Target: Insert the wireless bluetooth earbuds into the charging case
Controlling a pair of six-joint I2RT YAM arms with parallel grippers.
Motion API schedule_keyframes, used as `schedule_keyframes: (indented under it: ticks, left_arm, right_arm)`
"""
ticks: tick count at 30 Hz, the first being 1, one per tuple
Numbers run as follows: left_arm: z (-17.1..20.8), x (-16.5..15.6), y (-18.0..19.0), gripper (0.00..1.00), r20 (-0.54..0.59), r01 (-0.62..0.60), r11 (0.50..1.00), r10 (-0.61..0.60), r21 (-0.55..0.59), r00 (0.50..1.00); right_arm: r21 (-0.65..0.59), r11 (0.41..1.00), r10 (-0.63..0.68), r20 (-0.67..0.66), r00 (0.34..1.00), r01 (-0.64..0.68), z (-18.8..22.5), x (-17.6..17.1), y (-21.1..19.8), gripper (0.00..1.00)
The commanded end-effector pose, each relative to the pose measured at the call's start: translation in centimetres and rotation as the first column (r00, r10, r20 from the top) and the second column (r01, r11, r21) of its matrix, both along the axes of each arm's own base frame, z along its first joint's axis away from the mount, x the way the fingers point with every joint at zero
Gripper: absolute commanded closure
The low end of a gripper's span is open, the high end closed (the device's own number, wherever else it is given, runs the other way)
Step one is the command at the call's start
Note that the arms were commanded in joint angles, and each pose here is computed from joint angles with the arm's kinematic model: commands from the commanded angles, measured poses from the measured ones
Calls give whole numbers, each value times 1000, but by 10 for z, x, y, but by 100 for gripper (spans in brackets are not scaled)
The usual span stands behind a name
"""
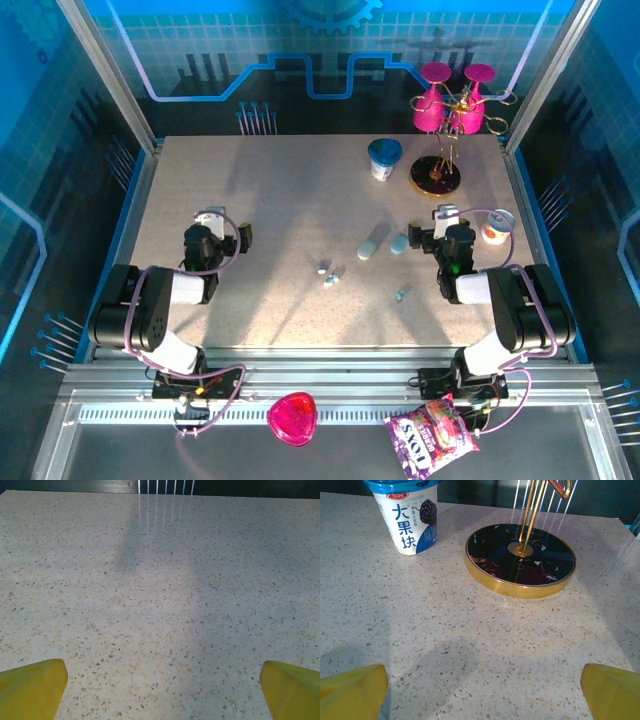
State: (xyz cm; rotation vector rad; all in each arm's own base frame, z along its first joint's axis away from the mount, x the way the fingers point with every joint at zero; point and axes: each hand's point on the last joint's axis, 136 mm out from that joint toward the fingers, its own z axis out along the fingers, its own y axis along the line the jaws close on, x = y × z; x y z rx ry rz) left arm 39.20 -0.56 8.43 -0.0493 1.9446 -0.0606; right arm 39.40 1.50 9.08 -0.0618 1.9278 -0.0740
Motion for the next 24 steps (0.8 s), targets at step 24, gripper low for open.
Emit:
schedule_keyframes:
  ticks: [24]
  left_arm:
    - [63, -15, -47, 1, 86, 117, 983, -130, 144, 988]
  right_arm:
    - [-10, 1000, 11, 96, 995, -10, 37, -9, 2, 0]
